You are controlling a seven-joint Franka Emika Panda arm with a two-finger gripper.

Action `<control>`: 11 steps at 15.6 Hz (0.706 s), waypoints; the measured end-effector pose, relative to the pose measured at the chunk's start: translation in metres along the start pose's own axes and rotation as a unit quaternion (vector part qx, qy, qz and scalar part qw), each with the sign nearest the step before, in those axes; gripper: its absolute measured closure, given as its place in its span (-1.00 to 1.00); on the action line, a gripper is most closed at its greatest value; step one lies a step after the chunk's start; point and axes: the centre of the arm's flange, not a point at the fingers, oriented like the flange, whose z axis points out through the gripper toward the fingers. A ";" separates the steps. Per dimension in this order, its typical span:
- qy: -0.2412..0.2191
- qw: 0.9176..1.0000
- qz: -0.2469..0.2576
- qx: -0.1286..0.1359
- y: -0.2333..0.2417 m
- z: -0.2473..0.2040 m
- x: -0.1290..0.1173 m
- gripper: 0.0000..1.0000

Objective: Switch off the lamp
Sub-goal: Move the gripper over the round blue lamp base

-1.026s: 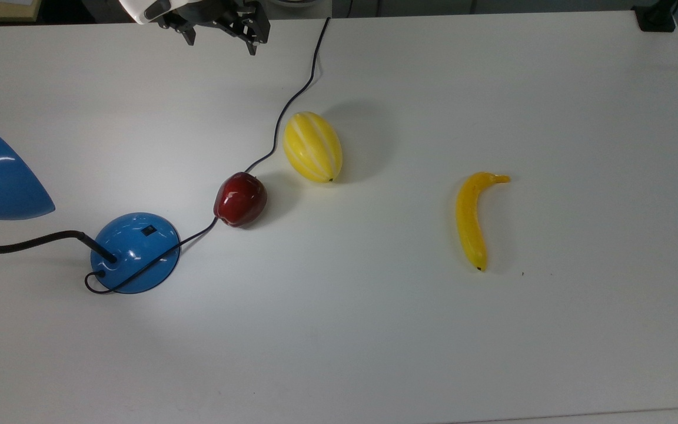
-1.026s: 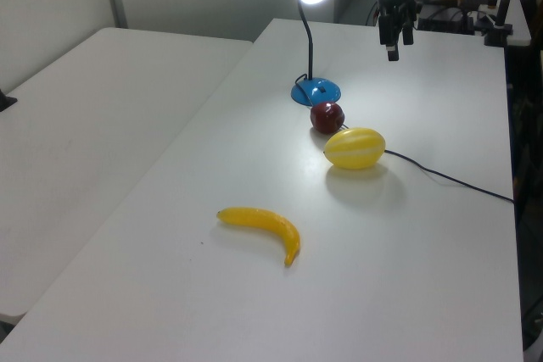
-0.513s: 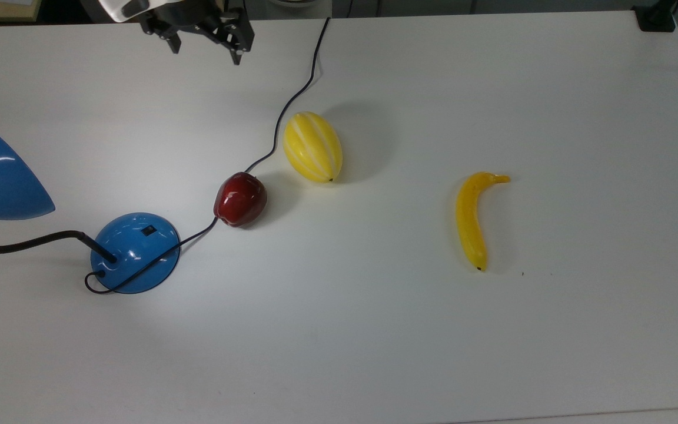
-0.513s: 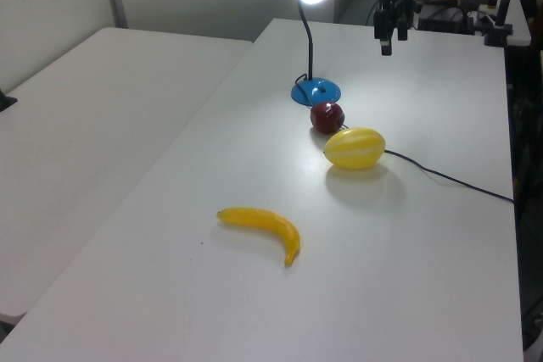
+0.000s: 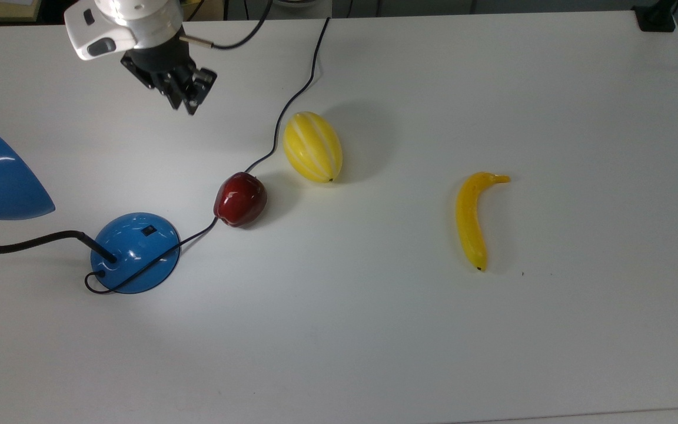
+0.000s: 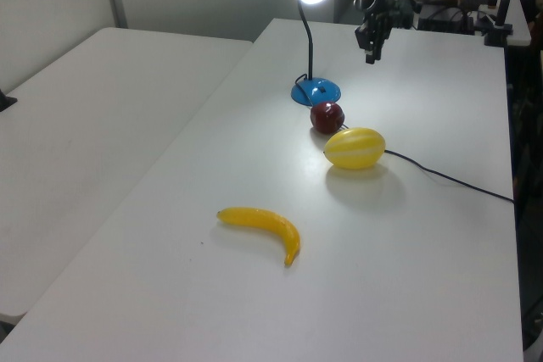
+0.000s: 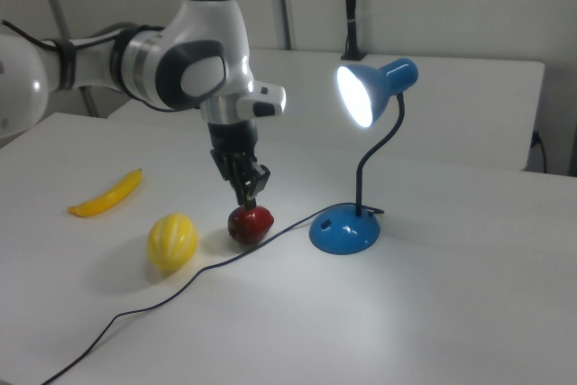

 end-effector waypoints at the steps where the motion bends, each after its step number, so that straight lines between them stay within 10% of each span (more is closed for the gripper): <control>1: 0.010 1.000 0.014 0.002 0.000 0.007 0.006 0.74; 11: 0.133 0.982 0.129 0.029 0.030 0.067 0.064 0.98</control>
